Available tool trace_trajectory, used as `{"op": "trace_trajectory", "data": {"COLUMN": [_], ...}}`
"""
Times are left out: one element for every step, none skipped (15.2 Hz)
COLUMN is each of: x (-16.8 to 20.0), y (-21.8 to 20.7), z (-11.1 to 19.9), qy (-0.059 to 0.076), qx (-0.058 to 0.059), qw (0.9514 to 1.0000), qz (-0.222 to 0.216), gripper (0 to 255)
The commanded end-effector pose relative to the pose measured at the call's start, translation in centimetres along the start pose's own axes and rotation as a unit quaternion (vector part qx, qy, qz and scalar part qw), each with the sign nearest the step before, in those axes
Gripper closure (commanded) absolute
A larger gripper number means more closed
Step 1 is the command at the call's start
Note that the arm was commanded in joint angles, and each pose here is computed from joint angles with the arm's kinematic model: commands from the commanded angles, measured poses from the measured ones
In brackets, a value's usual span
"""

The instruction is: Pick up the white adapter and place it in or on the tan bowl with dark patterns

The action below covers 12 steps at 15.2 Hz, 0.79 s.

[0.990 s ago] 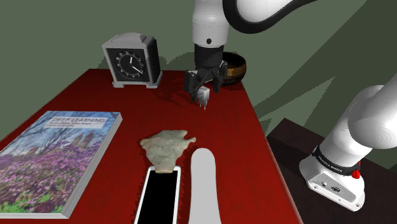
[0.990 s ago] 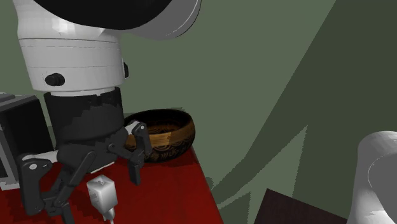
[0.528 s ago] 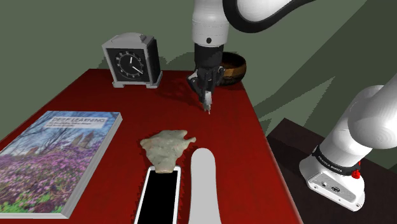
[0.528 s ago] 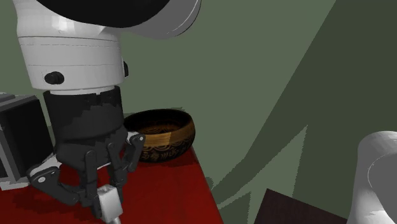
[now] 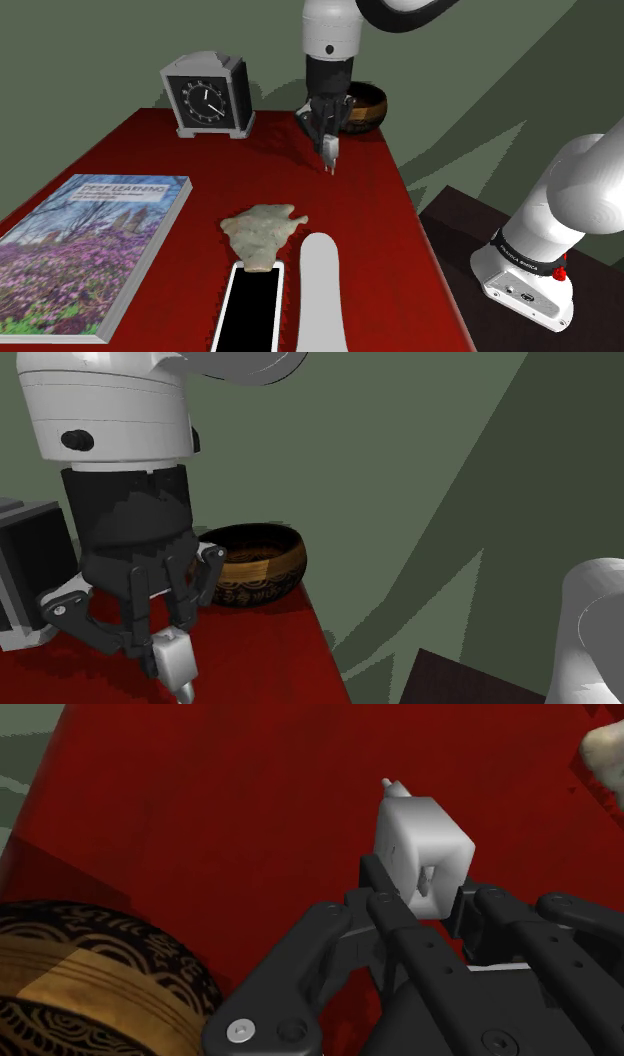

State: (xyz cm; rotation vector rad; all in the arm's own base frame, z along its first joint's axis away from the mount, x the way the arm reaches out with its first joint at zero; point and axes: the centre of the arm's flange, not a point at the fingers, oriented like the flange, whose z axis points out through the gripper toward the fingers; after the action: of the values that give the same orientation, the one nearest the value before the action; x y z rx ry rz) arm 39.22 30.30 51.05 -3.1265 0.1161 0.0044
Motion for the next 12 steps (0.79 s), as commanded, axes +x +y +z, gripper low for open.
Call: {"op": "trace_trajectory", "data": {"x": [0.0, 0.0, 0.0, 0.0, 0.0, 0.0, 0.0, 0.0, 0.0, 0.0, 0.0, 0.0], "y": [-0.1, -0.1, -0.1, -0.1, -0.1, -0.1, -0.1, -0.1, -0.1, -0.1, -0.1, -0.1], "z": [-1.2, -1.7, -2.2, -2.7, -3.3, -3.8, -4.3, -4.9, -5.4, -5.9, -6.4, -7.0], "qy": [0.0, 0.0, 0.0, 0.0, 0.0, 0.0, 0.0, 0.0, 0.0, 0.0, 0.0, 0.0], "qx": [0.0, 0.0, 0.0, 0.0, 0.0, 0.0, 0.0, 0.0, 0.0, 0.0, 0.0, 0.0], "qw": [1.0, 1.0, 1.0, 1.0, 1.0, 1.0, 1.0, 1.0, 1.0, 1.0, 1.0, 1.0], "qz": [0.0, 0.0, 0.0, 0.0, 0.0, 0.0, 0.0, 0.0, 0.0, 0.0, 0.0, 0.0], "gripper": [255, 255, 255, 255, 255, 255, 255, 255, 255, 255, 255, 255]}}
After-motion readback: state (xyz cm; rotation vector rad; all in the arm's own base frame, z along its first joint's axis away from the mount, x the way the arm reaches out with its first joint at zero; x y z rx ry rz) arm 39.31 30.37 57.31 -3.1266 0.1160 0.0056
